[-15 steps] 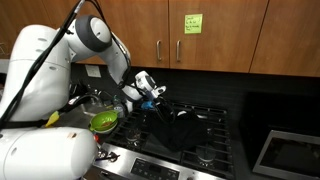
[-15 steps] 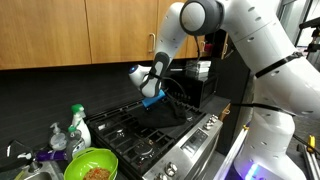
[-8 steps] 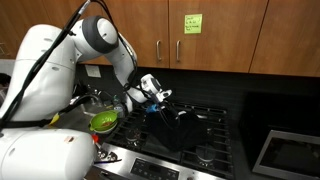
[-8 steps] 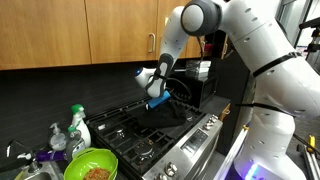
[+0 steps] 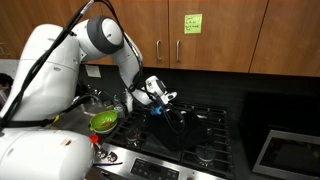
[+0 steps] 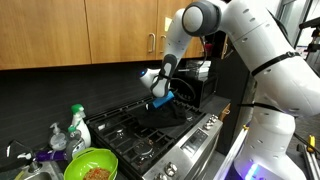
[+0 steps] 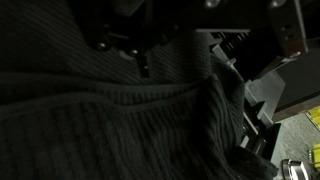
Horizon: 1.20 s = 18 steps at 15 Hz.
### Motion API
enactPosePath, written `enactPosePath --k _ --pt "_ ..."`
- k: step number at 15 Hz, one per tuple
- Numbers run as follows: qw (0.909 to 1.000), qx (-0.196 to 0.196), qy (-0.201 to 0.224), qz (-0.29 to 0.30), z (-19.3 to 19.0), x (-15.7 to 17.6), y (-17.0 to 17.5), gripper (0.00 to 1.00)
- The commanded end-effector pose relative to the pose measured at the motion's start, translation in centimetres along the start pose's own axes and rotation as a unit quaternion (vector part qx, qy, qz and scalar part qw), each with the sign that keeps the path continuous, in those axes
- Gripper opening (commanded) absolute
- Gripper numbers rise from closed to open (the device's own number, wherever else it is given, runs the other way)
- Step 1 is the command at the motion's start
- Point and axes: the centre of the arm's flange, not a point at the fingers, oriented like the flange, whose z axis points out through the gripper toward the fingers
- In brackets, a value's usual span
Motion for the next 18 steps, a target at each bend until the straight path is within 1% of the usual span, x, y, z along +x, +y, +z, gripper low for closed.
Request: enactPosePath --k 1,9,18 --pt "0.9999 0.001 0.001 0.016 0.8 0.3 1.5 1.00" --pt "0.9994 0.006 -0.008 0.033 2.1 0.9 2.1 1.00" --pt "0.9993 0.003 -0.020 0.033 3.5 0.8 2.1 1.00"
